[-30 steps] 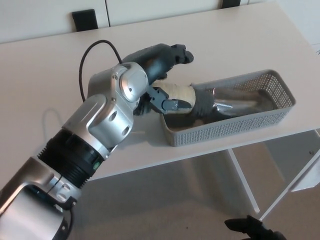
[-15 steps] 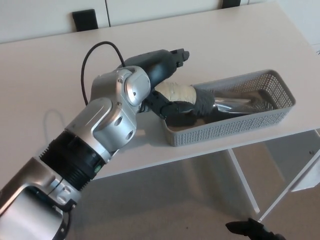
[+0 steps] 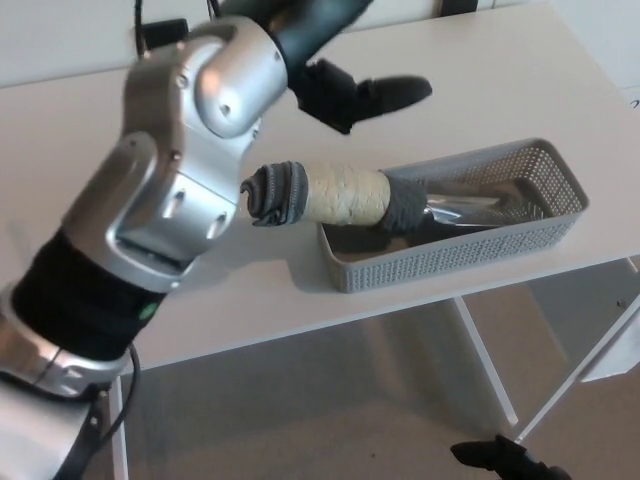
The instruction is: The robot walks towards a desk on which a shovel is kept on the left hand side and a container is kept on the right hand side. The robot picks up the shovel using its left hand and places it in the container.
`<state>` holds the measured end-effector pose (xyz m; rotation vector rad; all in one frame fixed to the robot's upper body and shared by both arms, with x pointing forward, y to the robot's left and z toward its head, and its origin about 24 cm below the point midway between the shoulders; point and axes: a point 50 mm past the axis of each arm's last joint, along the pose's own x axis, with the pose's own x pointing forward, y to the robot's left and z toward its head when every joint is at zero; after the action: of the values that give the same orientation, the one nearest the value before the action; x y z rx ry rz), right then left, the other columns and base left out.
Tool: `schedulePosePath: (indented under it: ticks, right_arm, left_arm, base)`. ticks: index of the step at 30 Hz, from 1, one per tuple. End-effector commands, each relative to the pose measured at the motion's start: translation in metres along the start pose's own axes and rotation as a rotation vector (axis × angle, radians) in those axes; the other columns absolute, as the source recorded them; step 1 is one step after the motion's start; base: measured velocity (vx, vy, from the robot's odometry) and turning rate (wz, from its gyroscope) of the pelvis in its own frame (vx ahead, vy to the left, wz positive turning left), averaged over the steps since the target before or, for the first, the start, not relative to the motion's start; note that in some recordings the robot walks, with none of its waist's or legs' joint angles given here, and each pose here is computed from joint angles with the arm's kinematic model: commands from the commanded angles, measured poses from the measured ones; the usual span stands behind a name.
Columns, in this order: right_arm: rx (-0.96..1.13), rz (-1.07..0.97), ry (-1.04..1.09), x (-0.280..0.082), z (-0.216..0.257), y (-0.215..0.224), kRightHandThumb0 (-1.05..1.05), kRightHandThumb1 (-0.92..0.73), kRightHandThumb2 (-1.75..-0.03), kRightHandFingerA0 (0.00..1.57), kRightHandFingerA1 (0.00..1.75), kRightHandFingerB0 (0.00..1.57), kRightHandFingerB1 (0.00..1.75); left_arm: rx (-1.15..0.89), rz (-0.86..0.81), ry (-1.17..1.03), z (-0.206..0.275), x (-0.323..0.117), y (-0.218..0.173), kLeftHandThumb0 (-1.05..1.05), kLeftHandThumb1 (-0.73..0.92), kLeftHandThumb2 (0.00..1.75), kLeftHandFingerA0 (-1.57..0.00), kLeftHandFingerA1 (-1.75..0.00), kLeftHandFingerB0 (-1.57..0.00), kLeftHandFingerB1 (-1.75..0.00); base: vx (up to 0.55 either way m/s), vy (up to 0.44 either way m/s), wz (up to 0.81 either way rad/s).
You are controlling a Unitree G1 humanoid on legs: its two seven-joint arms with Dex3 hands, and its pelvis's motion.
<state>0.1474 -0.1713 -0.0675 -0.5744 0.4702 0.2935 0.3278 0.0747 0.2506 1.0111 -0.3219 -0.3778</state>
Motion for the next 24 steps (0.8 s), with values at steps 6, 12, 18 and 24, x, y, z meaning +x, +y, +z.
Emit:
schedulePosePath:
  ticks: [6, 12, 18, 24]
  right_arm:
    - [0.014, -0.003, 0.055, -0.007, -0.023, -0.01, -0.3, -0.53, -0.99, 0.29, 0.65, 0.25, 0.6]
    - [0.076, -0.017, 0.095, -0.008, -0.031, -0.008, -0.28, -0.54, -1.0, 0.26, 0.64, 0.23, 0.6]
    - [0.082, -0.011, 0.122, -0.012, -0.039, -0.007, -0.3, -0.55, -1.0, 0.27, 0.65, 0.22, 0.59]
    - [0.104, -0.02, 0.149, -0.014, -0.049, -0.006, -0.29, -0.56, -1.01, 0.27, 0.64, 0.21, 0.59]
  left_arm:
    - [-0.096, 0.126, -0.46, 0.034, -0.17, 0.076, -0.82, 0.52, 0.69, -0.05, -0.18, -0.11, -0.22]
    - [-0.231, -0.101, -0.504, 0.005, -0.216, 0.043, -0.8, 0.49, 0.85, -0.05, -0.36, -0.09, -0.35]
    - [-0.602, -0.399, -0.482, -0.019, -0.267, 0.0, -0.78, 0.58, 0.59, -0.11, -0.3, -0.16, -0.27]
    - [-0.816, -0.558, -0.389, -0.043, -0.305, -0.014, -0.89, 0.66, 0.61, -0.17, -0.3, -0.2, -0.28]
  base:
    - [0.0, 0.0, 0.0]
    - [0.0, 0.0, 0.0]
    - [0.0, 0.0, 0.0]
    - [0.0, 0.0, 0.0]
